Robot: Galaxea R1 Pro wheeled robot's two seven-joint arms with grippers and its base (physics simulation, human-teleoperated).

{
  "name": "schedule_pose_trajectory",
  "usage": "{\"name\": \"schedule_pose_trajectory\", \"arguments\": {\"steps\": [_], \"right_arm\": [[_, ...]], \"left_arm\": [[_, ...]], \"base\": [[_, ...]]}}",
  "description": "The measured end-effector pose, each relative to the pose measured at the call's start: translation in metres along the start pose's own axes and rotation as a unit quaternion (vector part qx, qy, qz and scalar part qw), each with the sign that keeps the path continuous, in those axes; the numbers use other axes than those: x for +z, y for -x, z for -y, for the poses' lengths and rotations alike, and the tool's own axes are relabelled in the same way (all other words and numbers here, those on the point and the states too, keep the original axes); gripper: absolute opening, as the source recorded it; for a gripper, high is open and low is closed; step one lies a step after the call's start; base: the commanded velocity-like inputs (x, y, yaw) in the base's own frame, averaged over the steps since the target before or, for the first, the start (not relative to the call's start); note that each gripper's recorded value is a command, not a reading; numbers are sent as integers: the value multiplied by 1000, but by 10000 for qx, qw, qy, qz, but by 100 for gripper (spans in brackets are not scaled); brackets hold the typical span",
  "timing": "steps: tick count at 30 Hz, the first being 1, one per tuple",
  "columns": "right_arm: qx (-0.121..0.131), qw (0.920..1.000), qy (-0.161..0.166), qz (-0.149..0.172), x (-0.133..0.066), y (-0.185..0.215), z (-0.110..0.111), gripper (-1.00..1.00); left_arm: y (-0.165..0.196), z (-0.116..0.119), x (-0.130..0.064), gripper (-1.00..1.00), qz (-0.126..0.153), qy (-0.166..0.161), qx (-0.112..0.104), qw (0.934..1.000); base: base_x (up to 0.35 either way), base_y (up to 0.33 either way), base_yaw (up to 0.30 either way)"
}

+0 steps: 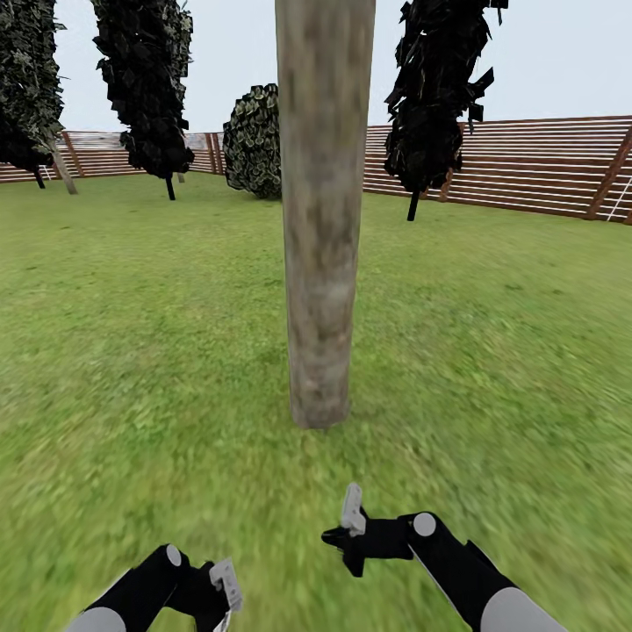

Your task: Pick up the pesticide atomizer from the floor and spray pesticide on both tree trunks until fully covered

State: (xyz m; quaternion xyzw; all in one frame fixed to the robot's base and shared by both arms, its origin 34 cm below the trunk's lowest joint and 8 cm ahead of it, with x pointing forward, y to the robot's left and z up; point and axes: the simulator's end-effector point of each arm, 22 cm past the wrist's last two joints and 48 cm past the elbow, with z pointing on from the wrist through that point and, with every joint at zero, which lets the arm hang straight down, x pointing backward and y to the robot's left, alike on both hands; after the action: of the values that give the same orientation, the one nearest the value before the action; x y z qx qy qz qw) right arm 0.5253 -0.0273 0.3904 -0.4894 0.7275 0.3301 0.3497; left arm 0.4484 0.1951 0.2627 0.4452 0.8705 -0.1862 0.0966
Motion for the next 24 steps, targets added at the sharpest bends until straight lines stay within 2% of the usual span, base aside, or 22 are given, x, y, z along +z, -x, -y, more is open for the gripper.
{"name": "schedule_pose_trajectory", "arguments": {"steps": [6,15,16,17,22,24], "right_arm": [[-153,9994,249,-159,1,-6,-11,-100],[-213,9991,334,-140,8,1,-18,-100],[-214,9991,340,-141,9,1,-19,-100],[-214,9991,340,-141,9,1,-19,-100],[-214,9991,341,-142,9,1,-19,-100],[-214,9991,343,-142,9,1,-19,-100]], "left_arm": [[13,10,6,-100,80,-79,51,9999],[27,22,11,-100,201,-186,154,9995],[40,34,17,-100,279,-287,514,9979],[47,39,19,-100,348,-325,670,9966],[59,47,21,-100,499,-371,870,9943],[67,49,20,-100,680,-383,1028,9916]], "base": [[0,0,0],[0,0,0],[0,0,0],[0,0,0],[0,0,0],[0,0,0]]}}
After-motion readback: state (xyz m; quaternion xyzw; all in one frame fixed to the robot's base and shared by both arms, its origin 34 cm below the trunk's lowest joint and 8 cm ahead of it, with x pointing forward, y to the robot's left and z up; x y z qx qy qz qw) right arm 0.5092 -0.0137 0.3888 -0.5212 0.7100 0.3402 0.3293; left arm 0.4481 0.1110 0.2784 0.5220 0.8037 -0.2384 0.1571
